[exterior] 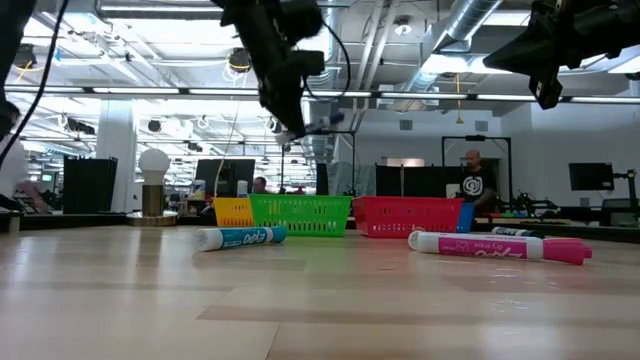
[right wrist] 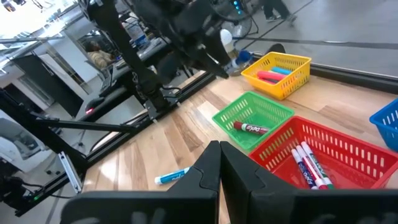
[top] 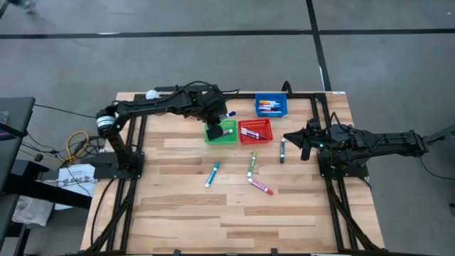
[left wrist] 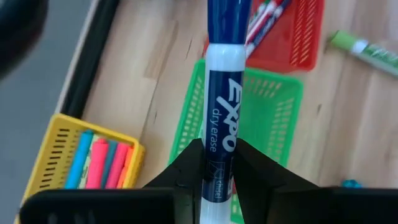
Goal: Pick & Place Markers
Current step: Put the large blue marker into the green bin
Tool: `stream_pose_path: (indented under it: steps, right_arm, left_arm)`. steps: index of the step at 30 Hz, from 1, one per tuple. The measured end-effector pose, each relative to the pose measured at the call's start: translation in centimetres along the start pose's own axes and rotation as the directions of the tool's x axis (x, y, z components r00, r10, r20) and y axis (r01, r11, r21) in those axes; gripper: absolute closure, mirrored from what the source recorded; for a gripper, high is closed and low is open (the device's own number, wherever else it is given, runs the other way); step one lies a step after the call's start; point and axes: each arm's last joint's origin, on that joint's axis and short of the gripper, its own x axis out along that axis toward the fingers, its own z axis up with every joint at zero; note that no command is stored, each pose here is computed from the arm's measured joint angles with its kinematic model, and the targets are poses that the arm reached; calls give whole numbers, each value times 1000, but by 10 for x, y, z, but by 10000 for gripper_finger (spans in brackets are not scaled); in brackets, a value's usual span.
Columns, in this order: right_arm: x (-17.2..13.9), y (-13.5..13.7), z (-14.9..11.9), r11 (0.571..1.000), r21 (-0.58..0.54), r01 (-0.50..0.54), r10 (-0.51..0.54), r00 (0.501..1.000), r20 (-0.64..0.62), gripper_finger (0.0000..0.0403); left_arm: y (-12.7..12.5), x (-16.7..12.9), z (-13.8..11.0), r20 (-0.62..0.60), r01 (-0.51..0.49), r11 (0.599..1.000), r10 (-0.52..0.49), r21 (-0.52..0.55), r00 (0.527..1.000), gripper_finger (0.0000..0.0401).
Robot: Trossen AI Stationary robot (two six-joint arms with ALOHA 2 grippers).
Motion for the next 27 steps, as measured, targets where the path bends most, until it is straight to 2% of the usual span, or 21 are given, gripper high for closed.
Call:
stream_pose_path:
  steps: [9, 13, 18, 27]
  right_arm:
    - [0, 0, 0, 1000, 0, 0, 0, 1000, 0, 403]
    - [0, 0, 0, 1000, 0, 0, 0, 1000, 0, 403]
    - [0, 0, 0, 1000, 0, 0, 0, 1000, 0, 403]
    - [0, 0, 0, 1000, 0, 0, 0, 1000, 0, 403]
  left_arm:
    - [-2, 31, -3, -69, 103, 995, -102, 13, 992, 337]
    - [-6, 43, -7, -114, 164, 986, -165, -18, 980, 337]
    - [-10, 54, -12, -178, 189, 982, -191, -29, 965, 336]
    - [-10, 57, -12, -178, 214, 975, -222, -64, 959, 336]
